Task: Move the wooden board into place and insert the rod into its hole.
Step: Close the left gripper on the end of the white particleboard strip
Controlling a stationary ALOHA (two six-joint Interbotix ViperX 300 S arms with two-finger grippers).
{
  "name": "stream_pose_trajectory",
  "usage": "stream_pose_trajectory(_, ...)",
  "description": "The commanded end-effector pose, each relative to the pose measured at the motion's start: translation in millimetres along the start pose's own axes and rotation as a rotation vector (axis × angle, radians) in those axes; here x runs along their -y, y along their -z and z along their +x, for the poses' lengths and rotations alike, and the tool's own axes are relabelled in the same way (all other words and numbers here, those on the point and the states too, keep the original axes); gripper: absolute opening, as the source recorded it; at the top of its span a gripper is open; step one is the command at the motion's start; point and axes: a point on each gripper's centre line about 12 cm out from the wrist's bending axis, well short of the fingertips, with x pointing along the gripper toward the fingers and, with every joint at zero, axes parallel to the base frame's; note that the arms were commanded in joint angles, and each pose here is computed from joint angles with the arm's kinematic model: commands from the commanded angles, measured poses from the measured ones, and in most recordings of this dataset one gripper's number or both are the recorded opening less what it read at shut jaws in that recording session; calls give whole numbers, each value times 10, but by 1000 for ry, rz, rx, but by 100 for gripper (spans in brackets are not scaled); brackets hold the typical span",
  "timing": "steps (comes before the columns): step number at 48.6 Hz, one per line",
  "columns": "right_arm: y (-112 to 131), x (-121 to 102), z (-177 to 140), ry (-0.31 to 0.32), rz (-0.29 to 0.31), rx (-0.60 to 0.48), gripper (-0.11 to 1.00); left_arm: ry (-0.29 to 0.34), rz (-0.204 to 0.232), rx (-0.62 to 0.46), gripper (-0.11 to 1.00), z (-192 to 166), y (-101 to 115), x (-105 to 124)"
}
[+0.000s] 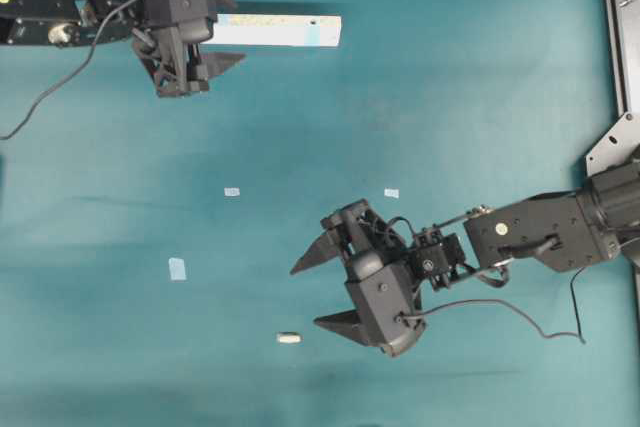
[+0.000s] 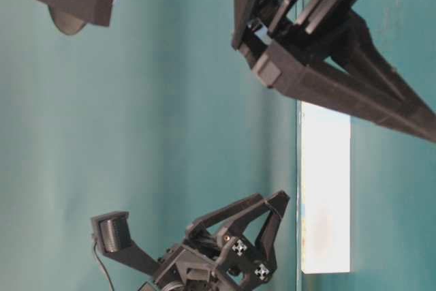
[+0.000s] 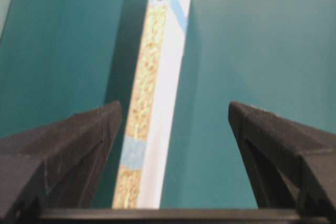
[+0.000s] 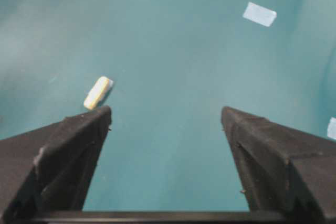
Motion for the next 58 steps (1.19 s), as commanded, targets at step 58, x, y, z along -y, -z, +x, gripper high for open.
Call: stream_pose_trajectory(58, -336, 29, -383, 12, 58, 57, 98, -32, 3, -142, 81, 738, 533, -274)
